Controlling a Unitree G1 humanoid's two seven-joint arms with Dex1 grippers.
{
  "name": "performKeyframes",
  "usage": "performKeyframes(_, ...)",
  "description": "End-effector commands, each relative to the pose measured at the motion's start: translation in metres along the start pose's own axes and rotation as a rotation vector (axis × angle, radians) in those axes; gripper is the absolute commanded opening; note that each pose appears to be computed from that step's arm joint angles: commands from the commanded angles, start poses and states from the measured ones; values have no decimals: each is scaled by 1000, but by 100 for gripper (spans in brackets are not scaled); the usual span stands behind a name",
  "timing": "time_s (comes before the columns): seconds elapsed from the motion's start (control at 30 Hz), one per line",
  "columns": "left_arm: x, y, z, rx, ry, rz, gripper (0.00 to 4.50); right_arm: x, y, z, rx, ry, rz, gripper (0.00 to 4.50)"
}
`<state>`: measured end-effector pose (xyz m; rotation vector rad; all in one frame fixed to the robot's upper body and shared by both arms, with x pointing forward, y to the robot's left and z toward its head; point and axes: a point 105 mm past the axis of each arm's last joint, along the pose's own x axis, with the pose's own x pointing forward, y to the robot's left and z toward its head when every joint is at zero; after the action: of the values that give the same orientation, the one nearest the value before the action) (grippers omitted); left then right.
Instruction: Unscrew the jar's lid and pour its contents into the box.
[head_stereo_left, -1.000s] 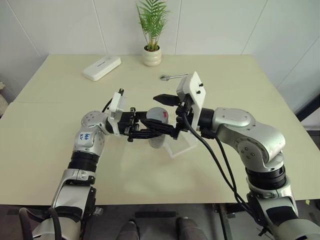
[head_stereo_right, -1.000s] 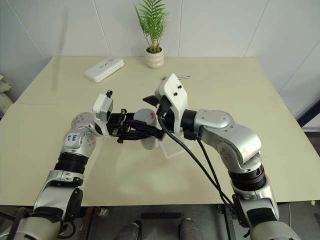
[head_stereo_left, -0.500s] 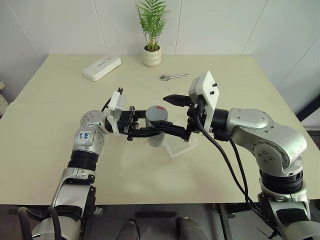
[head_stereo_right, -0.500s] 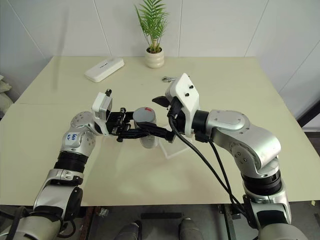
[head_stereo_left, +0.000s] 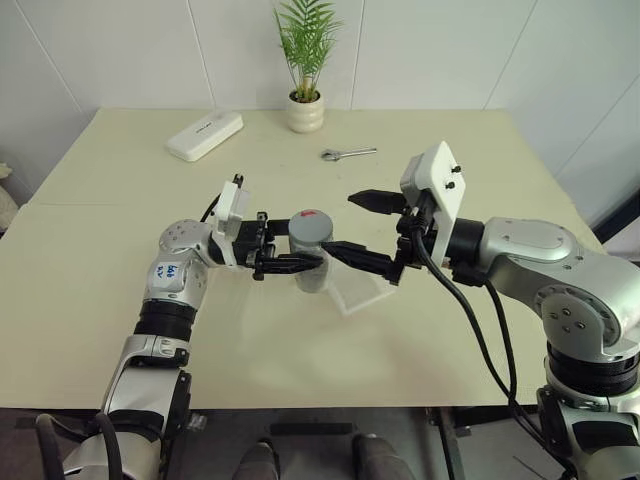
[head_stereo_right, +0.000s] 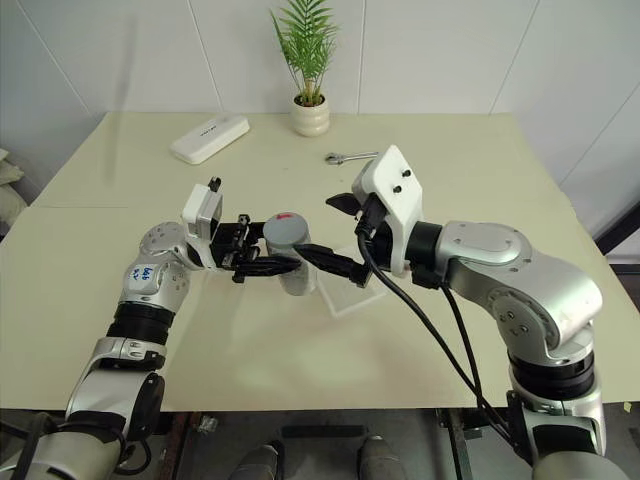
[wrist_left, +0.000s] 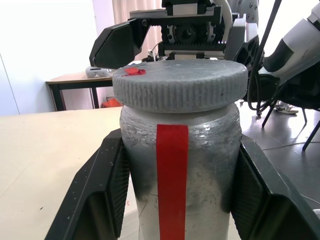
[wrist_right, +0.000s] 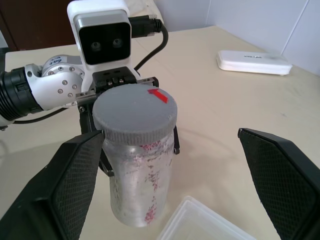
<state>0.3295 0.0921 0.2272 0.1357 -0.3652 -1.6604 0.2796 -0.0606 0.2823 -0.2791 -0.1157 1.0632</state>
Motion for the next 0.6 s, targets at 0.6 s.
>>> performKeyframes(0.6,10,-2,11,71,-4,-116,262,28,23,36,-5,-138,261,449)
